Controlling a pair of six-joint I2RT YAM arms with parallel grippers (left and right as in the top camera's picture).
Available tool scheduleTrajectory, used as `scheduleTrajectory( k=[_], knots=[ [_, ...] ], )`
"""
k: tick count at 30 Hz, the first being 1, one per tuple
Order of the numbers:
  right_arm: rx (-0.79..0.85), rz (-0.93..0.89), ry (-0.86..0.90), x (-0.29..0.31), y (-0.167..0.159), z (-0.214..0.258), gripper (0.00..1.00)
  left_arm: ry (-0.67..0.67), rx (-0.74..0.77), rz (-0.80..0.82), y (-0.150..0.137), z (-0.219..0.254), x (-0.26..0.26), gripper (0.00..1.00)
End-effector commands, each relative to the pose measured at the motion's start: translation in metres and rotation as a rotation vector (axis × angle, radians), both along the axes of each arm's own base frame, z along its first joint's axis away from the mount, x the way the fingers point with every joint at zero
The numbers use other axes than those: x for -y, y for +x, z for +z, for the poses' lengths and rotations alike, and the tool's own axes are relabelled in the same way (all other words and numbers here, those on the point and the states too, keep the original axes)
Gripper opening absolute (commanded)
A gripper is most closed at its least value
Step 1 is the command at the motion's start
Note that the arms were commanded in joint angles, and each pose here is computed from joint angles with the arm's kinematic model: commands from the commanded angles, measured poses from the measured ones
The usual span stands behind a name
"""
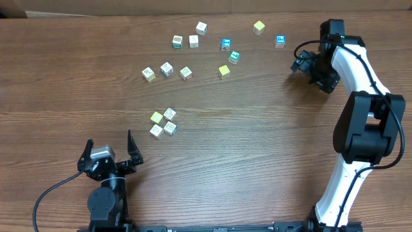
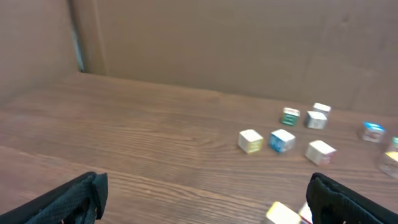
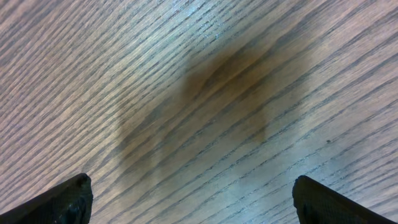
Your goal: Form a circle
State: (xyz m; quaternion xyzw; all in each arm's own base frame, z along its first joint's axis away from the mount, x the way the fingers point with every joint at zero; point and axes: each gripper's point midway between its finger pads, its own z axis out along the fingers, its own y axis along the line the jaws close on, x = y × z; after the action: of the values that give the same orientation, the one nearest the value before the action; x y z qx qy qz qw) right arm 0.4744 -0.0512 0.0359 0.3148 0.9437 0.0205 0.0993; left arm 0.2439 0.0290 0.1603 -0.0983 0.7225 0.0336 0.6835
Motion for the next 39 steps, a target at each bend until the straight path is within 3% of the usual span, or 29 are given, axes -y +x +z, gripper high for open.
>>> scheduleTrajectory(
  k=[1,39],
  knots=[
    [0.035,0.000,-0.002,0.0003,0.0070,0.0118,1.00,0.009,0.000,-0.109,0.0017,-0.0010,0.0204,1.00],
    [0.035,0.000,-0.002,0.0003,0.0070,0.0118,1.00,0.029,-0.005,-0.142,0.0021,-0.0016,0.0258,1.00]
  ],
)
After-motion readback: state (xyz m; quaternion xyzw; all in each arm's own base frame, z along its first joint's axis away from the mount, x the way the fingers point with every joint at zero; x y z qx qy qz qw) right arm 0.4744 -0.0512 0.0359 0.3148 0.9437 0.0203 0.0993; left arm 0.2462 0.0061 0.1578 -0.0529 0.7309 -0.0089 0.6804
